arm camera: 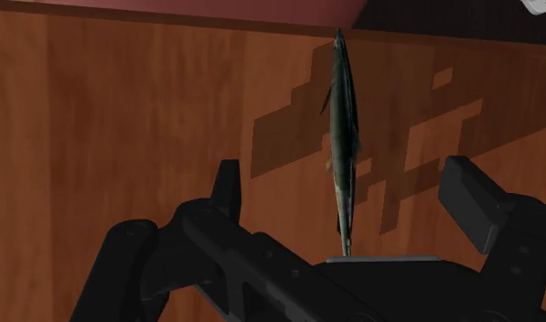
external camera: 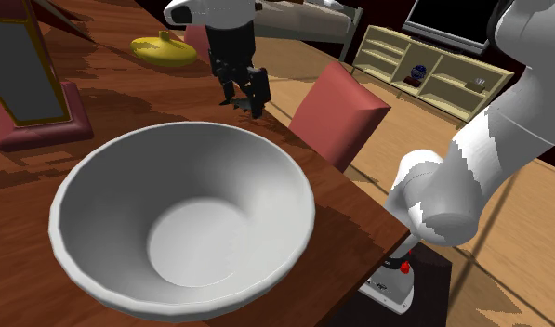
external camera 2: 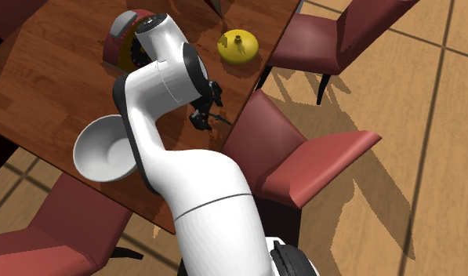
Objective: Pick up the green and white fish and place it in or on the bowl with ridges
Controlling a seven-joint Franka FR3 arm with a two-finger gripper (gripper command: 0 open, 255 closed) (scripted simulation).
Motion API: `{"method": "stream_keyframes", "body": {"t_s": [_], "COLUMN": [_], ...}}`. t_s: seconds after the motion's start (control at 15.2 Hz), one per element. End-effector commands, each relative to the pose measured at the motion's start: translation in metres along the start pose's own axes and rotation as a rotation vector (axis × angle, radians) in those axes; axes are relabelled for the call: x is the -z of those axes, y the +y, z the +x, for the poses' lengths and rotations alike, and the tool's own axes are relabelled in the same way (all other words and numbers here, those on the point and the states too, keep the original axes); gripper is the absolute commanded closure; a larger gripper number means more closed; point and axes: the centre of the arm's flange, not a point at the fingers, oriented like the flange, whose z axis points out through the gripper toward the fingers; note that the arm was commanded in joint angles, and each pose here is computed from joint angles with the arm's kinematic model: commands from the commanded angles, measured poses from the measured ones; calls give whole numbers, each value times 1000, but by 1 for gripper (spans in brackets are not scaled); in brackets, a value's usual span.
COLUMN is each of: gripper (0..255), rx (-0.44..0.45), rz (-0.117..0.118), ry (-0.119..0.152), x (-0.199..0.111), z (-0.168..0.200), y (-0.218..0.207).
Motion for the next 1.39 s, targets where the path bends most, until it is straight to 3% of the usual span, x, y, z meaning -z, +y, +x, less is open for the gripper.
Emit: {"method": "stream_keyframes", "body": {"t_s": [0.0, 0.59, 1.32], "gripper": [255, 255, 255], "rx": [0, 0, 0], "rz": [0, 0, 0], "ry": [0, 0, 0], "x": [0, 0, 55], "z": [0, 0, -18], "y": [0, 0, -2]}}
